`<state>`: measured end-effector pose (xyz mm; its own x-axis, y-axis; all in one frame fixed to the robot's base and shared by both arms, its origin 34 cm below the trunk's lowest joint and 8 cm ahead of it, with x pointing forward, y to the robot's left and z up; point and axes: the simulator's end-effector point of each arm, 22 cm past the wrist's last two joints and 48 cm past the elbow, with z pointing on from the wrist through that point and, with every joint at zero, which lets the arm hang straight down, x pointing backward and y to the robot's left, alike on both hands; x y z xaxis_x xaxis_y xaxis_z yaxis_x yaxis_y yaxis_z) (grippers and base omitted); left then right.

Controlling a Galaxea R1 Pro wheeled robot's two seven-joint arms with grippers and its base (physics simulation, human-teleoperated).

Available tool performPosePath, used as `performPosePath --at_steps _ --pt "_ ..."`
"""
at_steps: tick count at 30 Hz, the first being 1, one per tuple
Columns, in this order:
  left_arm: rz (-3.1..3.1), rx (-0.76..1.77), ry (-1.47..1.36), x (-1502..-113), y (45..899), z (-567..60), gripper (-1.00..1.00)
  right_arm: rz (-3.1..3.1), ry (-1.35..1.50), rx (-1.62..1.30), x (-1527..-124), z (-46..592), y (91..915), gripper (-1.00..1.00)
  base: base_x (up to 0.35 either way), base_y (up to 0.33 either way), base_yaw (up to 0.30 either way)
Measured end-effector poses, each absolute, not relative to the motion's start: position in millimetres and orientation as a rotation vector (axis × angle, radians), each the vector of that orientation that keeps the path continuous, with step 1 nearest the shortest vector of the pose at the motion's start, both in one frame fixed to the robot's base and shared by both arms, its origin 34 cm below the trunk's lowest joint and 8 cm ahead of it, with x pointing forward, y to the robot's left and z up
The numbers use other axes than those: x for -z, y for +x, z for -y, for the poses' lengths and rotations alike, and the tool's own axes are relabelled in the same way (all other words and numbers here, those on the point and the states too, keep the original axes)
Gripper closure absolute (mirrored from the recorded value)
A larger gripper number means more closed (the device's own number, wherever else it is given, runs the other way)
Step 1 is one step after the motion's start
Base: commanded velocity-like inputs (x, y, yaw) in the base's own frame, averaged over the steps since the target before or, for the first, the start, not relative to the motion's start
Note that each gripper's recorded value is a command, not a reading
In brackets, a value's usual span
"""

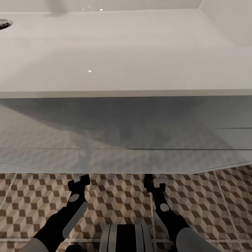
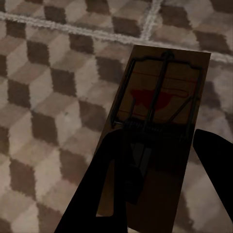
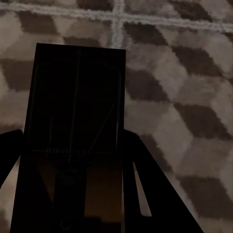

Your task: Take the four mousetraps from the cabinet in the bathroom and place them on the bathroom floor. Make sure all four end up on the same floor surface, and ensure that at least two of them are either under or directly next to the same bathroom sink.

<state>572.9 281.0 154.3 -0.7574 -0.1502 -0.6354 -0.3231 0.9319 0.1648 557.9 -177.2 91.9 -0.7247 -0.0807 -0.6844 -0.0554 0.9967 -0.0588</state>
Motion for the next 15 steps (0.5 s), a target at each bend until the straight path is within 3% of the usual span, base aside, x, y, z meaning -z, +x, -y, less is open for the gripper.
performPosePath --at_steps 15 --pt "-2.438 -0.336 -0.314 -154.0 571.8 -273.1 1.0 -2.365 -0.088 0.046 -96.6 177.9 566.1 1.0 0.0 0.0 0.0"
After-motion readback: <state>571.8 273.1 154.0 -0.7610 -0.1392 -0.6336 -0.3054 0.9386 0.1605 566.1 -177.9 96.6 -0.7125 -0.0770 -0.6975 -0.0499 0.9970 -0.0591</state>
